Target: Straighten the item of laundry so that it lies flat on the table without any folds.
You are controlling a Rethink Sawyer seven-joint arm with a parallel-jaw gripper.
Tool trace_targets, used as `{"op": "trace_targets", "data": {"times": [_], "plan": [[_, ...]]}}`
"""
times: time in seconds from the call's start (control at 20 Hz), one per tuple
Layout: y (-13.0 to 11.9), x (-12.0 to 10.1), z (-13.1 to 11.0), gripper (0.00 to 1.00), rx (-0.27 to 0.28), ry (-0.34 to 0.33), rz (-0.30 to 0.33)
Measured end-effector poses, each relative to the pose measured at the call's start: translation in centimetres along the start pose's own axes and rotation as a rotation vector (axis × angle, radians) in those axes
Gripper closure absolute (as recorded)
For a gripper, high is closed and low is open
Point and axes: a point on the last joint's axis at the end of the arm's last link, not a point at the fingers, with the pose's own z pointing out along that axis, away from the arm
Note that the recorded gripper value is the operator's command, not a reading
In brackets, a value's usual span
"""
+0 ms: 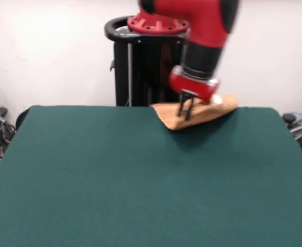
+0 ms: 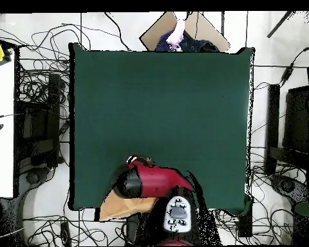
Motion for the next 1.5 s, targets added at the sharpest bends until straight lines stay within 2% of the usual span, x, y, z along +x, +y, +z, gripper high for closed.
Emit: {"op": "trace_targets", "data": {"times": [0.15, 0.35, 0.55, 1.05, 1.25, 1.3, 1.5], "plan": [[-3.7, -1.1, 1.0, 1.00, 0.022, -0.004, -0.013], [-5.9, -1.5, 3.0, 1.00, 0.044, 0.005, -0.058], [-5.8, -1.4, 4.8, 1.00, 0.055, 0.010, -0.124], [-4.4, -3.0, 5.4, 1.00, 0.024, -0.001, -0.159], [-5.0, -4.8, 6.4, 1.00, -0.001, 0.033, -0.194], [-5.7, -5.9, 7.0, 1.00, -0.013, 0.057, -0.221], [-6.8, -7.5, 7.9, 1.00, -0.028, 0.084, -0.269]]}}
